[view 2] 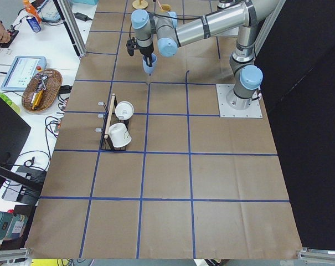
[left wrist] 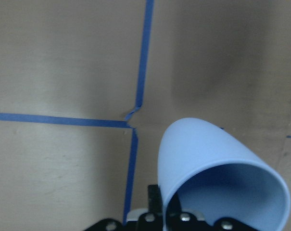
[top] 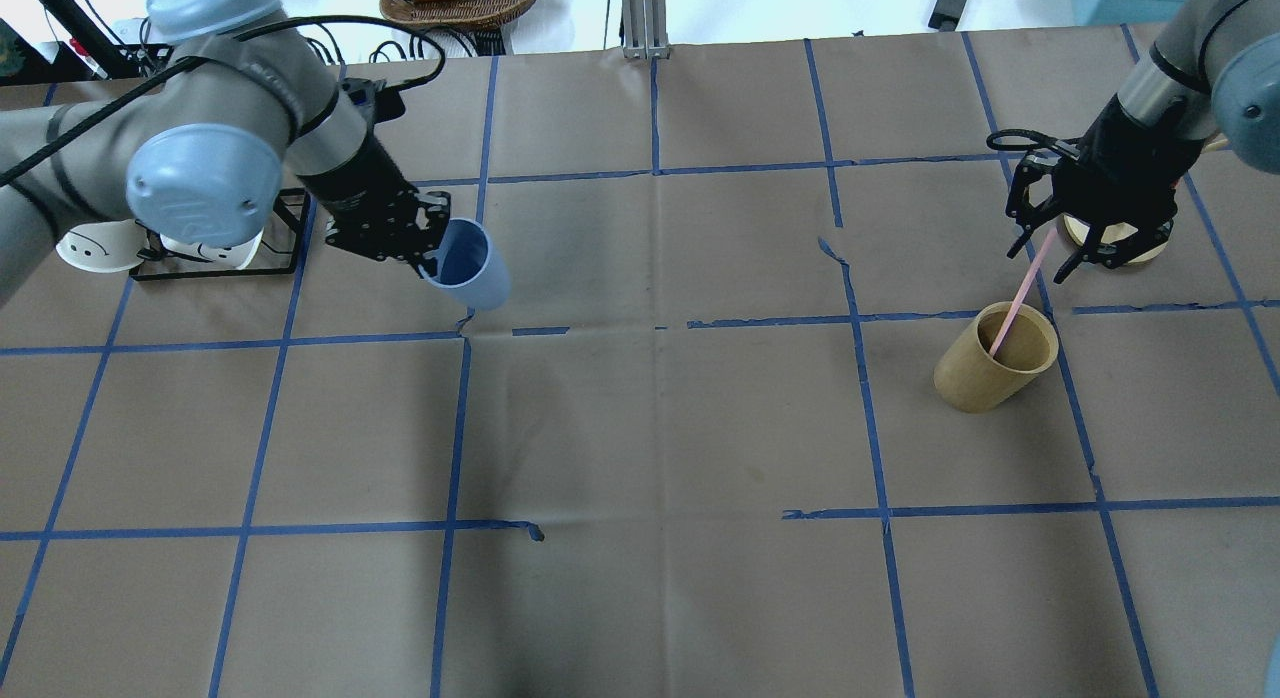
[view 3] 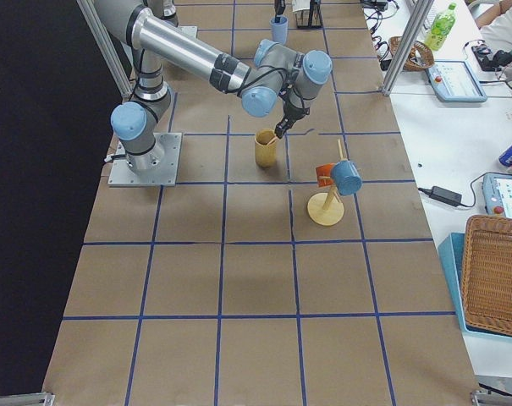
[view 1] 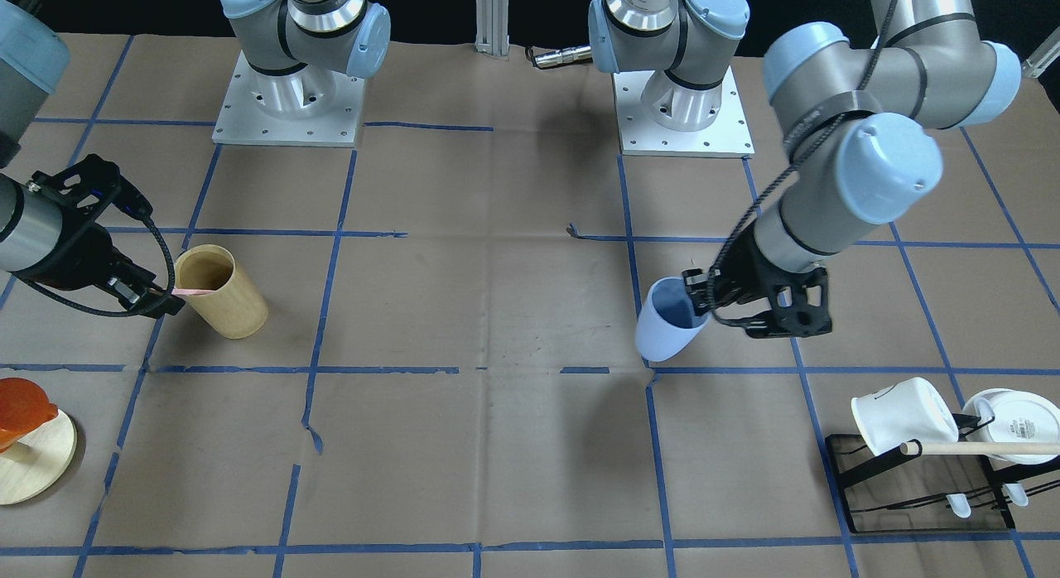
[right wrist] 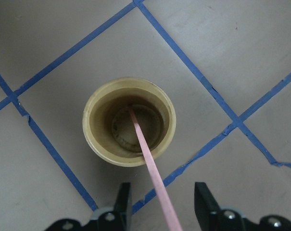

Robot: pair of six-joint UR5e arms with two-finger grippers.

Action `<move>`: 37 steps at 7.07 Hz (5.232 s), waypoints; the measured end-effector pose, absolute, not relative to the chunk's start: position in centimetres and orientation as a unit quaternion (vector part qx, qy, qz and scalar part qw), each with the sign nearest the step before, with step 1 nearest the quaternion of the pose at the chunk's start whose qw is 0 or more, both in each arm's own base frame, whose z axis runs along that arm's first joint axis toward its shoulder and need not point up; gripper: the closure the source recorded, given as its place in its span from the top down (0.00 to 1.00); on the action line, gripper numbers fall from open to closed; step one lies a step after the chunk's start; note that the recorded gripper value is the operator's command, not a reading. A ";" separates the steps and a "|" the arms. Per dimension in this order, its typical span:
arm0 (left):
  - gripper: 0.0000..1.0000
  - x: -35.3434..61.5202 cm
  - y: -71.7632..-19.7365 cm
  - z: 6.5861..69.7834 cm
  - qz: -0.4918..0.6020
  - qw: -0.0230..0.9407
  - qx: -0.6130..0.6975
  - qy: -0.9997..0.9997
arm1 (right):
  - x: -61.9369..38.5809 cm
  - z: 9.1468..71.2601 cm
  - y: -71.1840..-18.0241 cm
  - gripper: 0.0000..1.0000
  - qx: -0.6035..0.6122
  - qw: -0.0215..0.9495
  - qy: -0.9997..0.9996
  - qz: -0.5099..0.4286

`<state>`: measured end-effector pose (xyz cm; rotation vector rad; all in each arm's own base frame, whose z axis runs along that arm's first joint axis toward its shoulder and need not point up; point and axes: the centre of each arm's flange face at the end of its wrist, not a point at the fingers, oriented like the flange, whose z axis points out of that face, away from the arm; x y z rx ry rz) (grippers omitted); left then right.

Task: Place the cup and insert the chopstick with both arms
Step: 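Carry blue cup to table center while right gripper grasps pink chopstick, then release blue cup with left gripper while right gripper lifts chopstick over it, then lower the pink chopstick into the blue cup with the right gripper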

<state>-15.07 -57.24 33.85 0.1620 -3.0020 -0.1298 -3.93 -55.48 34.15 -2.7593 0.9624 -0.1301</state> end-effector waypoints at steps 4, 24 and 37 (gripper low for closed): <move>0.00 -28.6 -56.9 28.3 -0.058 0.050 0.044 -0.996 | -3.9 34.6 -55.4 0.14 -0.937 0.103 0.330 -0.044; 0.98 -12.6 -51.8 48.4 -0.012 0.003 0.066 -0.998 | 17.1 56.5 -54.4 0.11 -0.746 0.035 0.657 -0.102; 1.00 -12.9 -50.8 48.7 -0.008 0.005 0.024 -1.000 | 30.6 45.4 -56.0 0.19 -0.613 0.046 0.789 -0.009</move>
